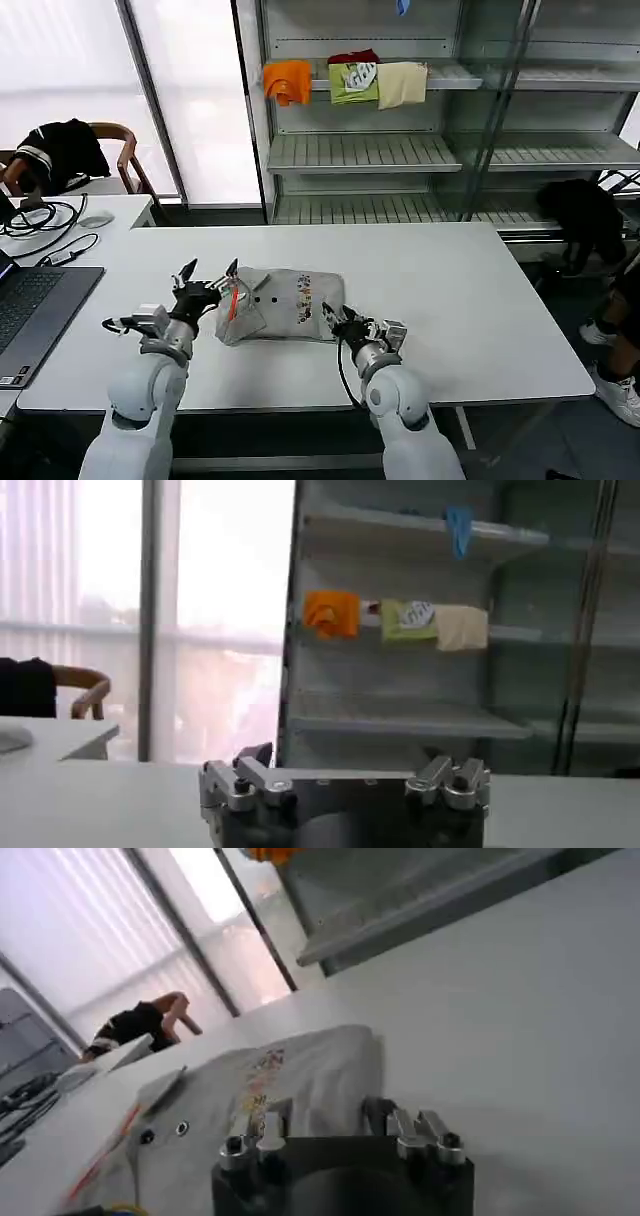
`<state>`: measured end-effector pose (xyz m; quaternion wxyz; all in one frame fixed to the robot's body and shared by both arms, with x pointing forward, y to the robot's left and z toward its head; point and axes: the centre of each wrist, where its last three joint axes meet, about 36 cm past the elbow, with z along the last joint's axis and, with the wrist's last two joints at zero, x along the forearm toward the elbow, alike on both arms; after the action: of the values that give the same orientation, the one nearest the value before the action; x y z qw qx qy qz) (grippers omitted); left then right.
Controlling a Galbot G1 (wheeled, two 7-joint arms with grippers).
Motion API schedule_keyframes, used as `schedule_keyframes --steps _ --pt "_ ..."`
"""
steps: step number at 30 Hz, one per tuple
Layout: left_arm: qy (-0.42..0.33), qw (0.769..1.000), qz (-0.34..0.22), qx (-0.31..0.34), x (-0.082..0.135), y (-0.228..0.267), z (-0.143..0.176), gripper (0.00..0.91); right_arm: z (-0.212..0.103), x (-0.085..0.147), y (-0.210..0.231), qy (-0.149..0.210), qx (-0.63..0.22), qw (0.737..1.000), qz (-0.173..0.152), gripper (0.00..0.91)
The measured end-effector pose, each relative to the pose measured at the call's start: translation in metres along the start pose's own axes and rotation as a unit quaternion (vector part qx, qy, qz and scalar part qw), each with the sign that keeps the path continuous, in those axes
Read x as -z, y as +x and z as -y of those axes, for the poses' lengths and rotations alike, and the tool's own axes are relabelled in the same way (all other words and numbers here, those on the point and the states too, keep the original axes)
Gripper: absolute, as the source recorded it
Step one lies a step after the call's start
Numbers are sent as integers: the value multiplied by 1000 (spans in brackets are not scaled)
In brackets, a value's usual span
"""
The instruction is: Fold and organize the clothes.
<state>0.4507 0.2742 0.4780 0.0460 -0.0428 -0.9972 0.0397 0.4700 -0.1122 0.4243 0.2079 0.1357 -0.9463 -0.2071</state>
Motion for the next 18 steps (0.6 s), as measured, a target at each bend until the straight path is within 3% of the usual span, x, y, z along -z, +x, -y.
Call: schedule_keyframes --steps 10,18 --pt "0 1000 -6 18 -7 10 -17 907 0 5 -12 -13 -10 1000 -13 0" --pt "-2 1000 -6 29 -11 19 -31 907 2 13 -7 -20 -21 1000 -5 0"
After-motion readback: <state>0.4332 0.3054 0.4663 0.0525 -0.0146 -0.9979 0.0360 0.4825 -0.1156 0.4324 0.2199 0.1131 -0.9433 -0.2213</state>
